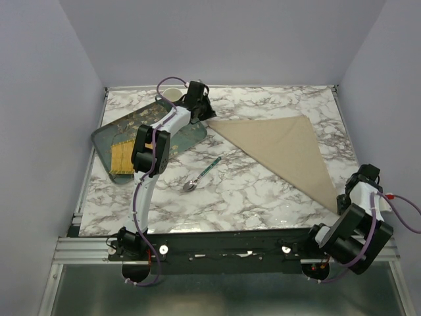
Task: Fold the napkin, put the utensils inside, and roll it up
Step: Fold the napkin
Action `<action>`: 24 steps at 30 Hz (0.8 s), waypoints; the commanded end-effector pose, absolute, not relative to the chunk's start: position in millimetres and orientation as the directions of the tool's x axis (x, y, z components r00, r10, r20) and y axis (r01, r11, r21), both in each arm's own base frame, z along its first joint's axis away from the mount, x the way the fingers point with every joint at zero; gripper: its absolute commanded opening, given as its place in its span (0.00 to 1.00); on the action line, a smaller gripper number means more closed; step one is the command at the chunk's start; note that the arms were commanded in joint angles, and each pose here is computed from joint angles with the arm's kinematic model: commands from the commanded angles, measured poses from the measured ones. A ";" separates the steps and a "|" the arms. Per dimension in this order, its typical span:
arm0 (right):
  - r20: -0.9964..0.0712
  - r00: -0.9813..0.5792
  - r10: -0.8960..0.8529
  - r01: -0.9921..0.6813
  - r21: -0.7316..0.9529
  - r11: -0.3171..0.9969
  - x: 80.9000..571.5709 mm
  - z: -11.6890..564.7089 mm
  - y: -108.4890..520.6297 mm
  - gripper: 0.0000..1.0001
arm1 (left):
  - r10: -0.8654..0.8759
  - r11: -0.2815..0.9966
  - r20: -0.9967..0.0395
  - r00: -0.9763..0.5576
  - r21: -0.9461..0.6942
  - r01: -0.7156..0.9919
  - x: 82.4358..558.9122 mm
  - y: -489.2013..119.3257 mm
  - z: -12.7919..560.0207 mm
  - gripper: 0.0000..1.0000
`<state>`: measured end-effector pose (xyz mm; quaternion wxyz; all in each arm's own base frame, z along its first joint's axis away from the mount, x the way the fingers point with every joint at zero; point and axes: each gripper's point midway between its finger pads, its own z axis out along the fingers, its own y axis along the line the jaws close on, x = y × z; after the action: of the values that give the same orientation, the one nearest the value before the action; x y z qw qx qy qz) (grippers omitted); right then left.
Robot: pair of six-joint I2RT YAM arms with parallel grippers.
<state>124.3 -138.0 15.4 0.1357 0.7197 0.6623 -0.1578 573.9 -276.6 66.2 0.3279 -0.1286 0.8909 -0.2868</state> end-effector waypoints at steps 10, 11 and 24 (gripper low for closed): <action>-0.695 -0.170 0.699 0.871 0.226 0.436 194.2 105.4 -123.2 0.19 | -0.428 0.797 -0.580 -0.693 -0.604 0.013 560.5 -263.2 141.7 0.00; -0.707 -0.197 0.680 0.838 0.239 0.491 205.7 112.3 -117.3 0.23 | -0.440 0.783 -0.598 -0.670 -0.621 0.040 555.4 -262.5 169.2 0.00; -0.532 -0.709 0.463 0.318 0.345 0.883 299.4 152.2 114.7 0.65 | -0.457 0.732 -0.675 -0.580 -0.655 0.185 403.4 -213.8 279.1 0.75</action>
<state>299.7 42.7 147.9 0.3638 0.2191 0.9047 0.0346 442.1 -229.1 260.6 0.4289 -0.1025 0.8253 -0.3528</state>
